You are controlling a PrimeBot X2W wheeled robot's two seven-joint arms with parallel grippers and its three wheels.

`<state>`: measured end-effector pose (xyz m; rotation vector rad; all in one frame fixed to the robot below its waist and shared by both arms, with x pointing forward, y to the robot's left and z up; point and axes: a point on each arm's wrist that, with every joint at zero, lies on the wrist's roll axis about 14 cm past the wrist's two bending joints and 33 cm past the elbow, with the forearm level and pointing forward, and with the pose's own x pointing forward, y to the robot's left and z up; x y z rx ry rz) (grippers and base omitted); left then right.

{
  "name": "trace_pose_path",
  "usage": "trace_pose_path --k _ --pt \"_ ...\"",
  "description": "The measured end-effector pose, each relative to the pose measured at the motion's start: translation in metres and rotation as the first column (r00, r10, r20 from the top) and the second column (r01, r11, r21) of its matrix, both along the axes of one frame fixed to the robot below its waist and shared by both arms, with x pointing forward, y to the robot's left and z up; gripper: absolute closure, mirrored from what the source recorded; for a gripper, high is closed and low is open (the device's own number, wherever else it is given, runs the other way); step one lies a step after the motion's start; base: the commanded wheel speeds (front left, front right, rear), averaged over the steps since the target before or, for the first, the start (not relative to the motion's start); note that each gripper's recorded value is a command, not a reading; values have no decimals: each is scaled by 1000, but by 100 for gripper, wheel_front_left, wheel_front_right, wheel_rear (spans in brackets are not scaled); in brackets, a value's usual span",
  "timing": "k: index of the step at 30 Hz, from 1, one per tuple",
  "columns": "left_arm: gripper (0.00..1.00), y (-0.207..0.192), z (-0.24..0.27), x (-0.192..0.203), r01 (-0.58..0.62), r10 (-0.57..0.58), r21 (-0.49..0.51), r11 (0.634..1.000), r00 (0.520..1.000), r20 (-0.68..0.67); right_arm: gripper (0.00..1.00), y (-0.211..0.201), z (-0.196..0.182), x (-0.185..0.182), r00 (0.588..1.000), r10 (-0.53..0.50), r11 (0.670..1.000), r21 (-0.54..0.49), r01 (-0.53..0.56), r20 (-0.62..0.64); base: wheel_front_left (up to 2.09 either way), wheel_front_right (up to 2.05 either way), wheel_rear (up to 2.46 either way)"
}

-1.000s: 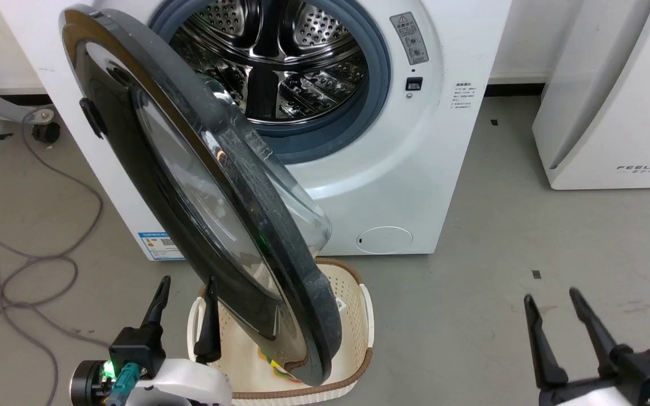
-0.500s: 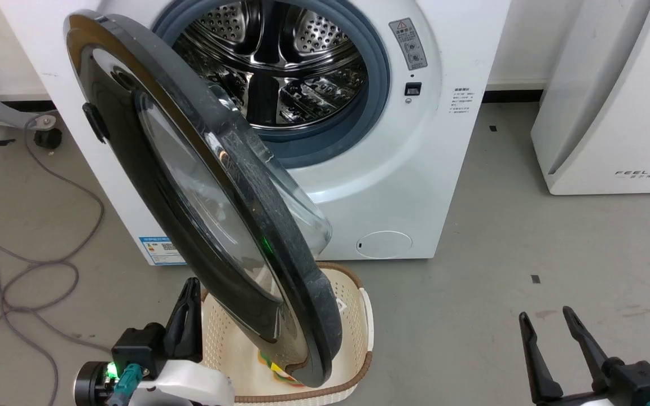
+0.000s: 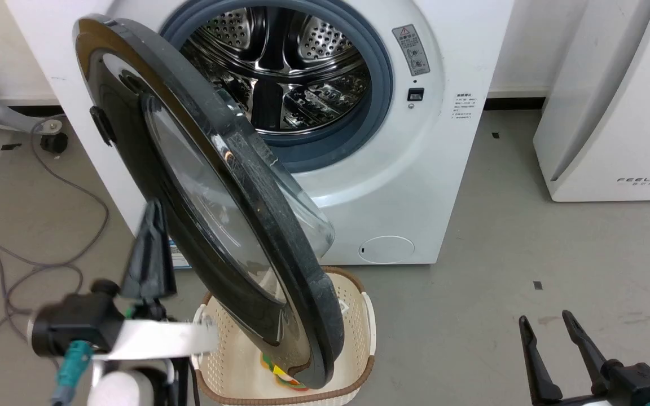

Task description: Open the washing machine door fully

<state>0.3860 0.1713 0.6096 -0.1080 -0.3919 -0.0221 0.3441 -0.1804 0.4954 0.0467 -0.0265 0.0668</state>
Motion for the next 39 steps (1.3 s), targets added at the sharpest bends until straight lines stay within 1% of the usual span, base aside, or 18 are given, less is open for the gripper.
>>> trace_pose_path --k 4,6,9,12,14,16,18,21,24,27,28,30,32,34,36,39 --pt "100 -2 62 -11 3 -2 -4 1000 981 195 0 1 -1 0 1000 2 1000 8 -2 -2 0 0 0" --pt "100 -8 92 -19 18 -18 3 1000 957 291 0 2 -2 0 1000 4 1000 8 -4 -6 0 0 0" --pt "100 -25 132 -36 67 -72 27 997 904 421 0 3 -5 -1 1000 7 1000 9 -7 -20 0 0 0" --pt "100 -54 149 -50 169 -178 63 984 860 477 0 2 -7 -2 1000 5 1000 9 -5 -27 0 0 0" --pt "100 -76 152 -56 248 -261 91 965 845 467 0 2 -9 -3 999 3 1000 10 -3 -33 0 0 0" --pt "100 -99 150 -60 325 -344 121 938 834 432 0 1 -11 -4 999 -1 1000 17 2 -38 0 0 0" --pt "100 -122 146 -66 404 -426 141 904 817 389 0 0 -13 -6 999 -5 1000 19 6 -46 0 0 0" --pt "100 -154 127 -74 525 -542 141 839 792 281 0 -1 -16 -7 998 -7 1000 20 8 -54 0 0 0" --pt "100 -183 99 -82 630 -642 124 767 752 149 0 0 -18 -7 998 -5 1000 20 7 -62 0 0 0" --pt "100 -208 62 -91 715 -716 73 695 698 -13 0 1 -20 -8 998 -1 1000 21 2 -69 0 0 0" --pt "100 -214 48 -95 736 -733 54 675 677 -70 0 2 -21 -8 997 0 1000 21 1 -71 0 0 0" --pt "100 -222 21 -100 764 -751 9 645 636 -177 0 2 -22 -8 997 2 1000 22 0 -73 0 0 0" --pt "100 -228 -4 -105 778 -755 -35 627 596 -273 0 2 -22 -8 997 2 1000 22 -1 -74 0 0 0" --pt "100 -227 -26 -105 776 -742 -57 628 574 -346 0 2 -22 -8 997 2 1000 22 0 -76 0 0 0" --pt "100 -224 -44 -100 761 -715 -65 646 574 -399 0 2 -23 -7 997 2 1000 22 0 -77 0 0 0" --pt "100 -215 -67 -89 721 -668 -78 689 588 -457 0 3 -24 -7 997 4 1000 22 -2 -81 0 0 0"
